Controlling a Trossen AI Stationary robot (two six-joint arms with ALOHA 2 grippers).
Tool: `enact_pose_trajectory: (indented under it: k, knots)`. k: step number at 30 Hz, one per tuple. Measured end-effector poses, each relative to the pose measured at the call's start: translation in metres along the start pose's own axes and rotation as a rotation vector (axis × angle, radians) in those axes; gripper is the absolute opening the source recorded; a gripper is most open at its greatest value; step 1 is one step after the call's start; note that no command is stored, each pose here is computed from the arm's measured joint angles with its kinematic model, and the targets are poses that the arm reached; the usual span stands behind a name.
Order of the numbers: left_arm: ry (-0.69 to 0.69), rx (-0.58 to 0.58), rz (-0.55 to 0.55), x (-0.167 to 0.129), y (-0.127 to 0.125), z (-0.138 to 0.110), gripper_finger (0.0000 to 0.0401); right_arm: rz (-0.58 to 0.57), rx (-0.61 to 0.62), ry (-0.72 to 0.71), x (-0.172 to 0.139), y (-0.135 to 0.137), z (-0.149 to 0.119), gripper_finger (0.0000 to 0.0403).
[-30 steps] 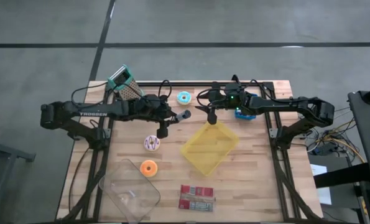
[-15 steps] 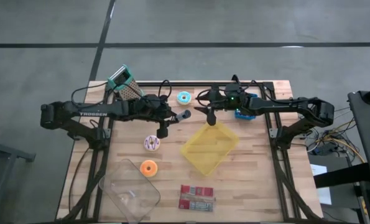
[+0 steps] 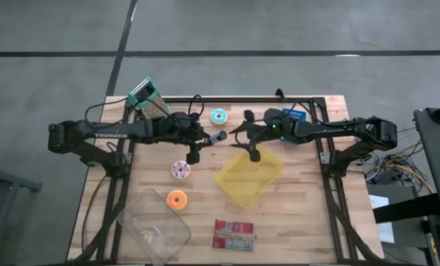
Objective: Pick & Place Food Item
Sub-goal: Put the large black food coloring bottle into the blue bin
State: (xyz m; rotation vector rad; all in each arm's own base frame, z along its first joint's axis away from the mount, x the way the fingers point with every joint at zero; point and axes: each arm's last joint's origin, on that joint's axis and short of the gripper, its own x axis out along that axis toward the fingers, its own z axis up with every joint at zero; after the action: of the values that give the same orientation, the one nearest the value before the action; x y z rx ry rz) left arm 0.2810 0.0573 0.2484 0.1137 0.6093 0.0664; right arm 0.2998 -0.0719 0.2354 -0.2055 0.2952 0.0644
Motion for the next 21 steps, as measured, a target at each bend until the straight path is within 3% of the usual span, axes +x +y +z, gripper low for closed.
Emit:
enact_pose_trajectory:
  k: [21]
  knots:
    - [-0.001,0.001,-0.003,0.0,0.0,0.0,0.0124,-0.042,0.009,-0.136,0.001,0.001,0.015,0.0221]
